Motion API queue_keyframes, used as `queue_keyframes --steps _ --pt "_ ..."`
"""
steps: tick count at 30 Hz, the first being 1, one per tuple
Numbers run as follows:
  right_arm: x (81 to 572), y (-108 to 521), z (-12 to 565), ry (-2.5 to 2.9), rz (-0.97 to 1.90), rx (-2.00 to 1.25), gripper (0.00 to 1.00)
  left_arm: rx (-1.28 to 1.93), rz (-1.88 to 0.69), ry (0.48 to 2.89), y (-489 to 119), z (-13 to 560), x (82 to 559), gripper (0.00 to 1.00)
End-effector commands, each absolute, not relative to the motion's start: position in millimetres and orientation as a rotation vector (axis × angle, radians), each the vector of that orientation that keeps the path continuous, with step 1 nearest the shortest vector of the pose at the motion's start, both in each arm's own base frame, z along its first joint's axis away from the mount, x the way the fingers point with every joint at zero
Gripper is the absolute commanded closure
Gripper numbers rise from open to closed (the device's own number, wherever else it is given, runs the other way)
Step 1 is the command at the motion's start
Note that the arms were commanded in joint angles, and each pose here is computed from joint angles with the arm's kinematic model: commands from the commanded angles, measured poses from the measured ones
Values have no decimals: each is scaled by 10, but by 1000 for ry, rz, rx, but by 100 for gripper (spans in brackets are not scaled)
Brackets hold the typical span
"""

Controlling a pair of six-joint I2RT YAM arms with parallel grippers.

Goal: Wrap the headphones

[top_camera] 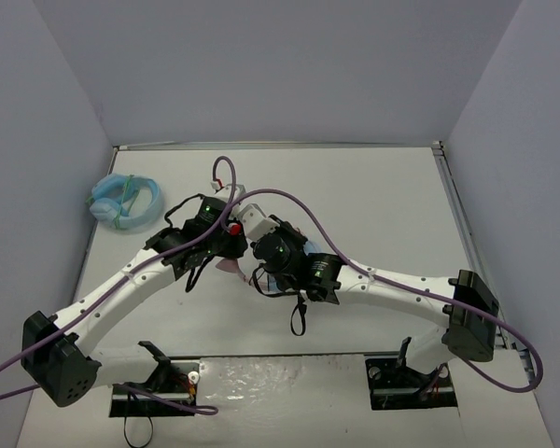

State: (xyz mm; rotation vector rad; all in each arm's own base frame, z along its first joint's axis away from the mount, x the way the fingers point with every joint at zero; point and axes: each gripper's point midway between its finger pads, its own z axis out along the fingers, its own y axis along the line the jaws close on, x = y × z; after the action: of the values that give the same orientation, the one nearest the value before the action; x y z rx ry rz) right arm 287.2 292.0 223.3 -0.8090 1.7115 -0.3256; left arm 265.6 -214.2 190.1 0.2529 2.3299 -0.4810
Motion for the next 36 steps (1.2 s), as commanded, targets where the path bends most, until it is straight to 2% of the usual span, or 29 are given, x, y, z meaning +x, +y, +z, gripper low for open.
queue_keyframes --steps 1,15,22,36 --pt "2994 2908 2309 1718 -305 -707 82 225 -592 2208 -2323 2295 2748 100" --pt "3015 2998 1927 1778 -260 -691 79 170 -509 2253 -2247 2159 2821 100" --pt "3007 2968 2095 1764 -241 -648 68 164 -505 2253 -2242 2153 2832 100" --pt "2989 2805 2430 1747 -271 -559 62 139 -494 2258 -2226 2141 2848 100"
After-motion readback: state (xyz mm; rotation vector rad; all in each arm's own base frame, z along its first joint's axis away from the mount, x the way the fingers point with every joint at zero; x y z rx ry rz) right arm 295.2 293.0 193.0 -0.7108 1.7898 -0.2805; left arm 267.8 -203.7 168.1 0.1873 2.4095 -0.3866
